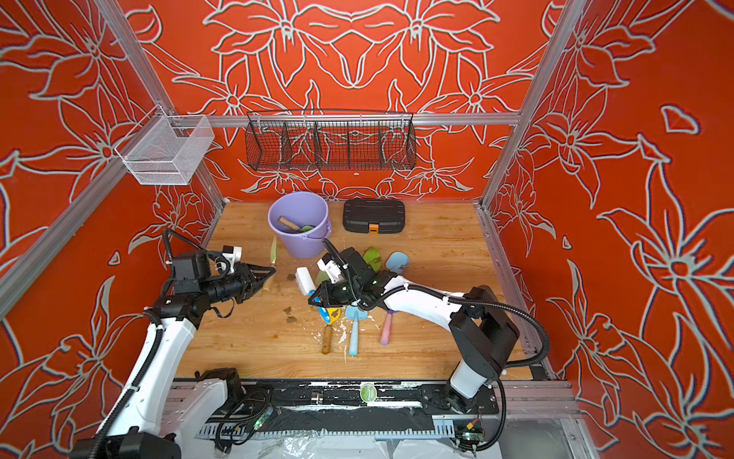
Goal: Brush the soil off the hand trowel and place it into the bucket
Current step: Brush off the soil from the hand trowel.
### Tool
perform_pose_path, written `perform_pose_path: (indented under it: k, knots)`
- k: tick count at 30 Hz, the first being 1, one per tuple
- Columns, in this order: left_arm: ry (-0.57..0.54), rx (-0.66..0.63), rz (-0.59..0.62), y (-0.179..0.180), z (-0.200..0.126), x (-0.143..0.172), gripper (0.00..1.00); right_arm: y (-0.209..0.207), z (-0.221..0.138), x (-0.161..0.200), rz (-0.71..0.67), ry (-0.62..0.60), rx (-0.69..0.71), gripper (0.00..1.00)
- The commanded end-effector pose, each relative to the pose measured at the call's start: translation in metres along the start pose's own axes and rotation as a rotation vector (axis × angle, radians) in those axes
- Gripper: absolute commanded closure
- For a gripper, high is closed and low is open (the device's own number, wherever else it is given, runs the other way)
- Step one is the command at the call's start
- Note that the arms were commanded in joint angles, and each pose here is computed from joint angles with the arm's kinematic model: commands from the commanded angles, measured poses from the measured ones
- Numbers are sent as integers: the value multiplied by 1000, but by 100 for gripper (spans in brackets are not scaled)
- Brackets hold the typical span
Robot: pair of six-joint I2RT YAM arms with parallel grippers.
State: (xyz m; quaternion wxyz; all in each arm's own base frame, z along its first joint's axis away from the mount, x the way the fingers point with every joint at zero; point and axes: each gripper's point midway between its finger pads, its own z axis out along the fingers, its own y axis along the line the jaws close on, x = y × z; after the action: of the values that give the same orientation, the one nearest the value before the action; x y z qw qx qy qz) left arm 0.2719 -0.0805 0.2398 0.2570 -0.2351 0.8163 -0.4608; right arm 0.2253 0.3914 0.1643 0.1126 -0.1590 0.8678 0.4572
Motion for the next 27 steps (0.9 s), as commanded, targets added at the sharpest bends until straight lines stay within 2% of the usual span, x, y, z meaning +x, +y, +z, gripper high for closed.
perform_pose_path:
  k: [1,3,7,13,20,27]
  knots:
    - [-2,-74,64,1,-2,-8,100,7,-27,-24,-89,-86,87,100]
    - [-9,-75,152,-12,-2,-11,100,5,-32,-29,-80,-107,97,100]
    - [-22,-183,232,-17,8,-23,100,2,-37,-32,-71,-127,97,100]
    - [20,-217,225,-27,25,-39,100,-4,-40,-31,-60,-137,100,100]
    - [61,-324,234,-24,38,-59,100,-9,-48,-31,-56,-161,105,100]
    - [26,-430,298,-29,49,-88,100,-13,-52,-31,-54,-170,110,100]
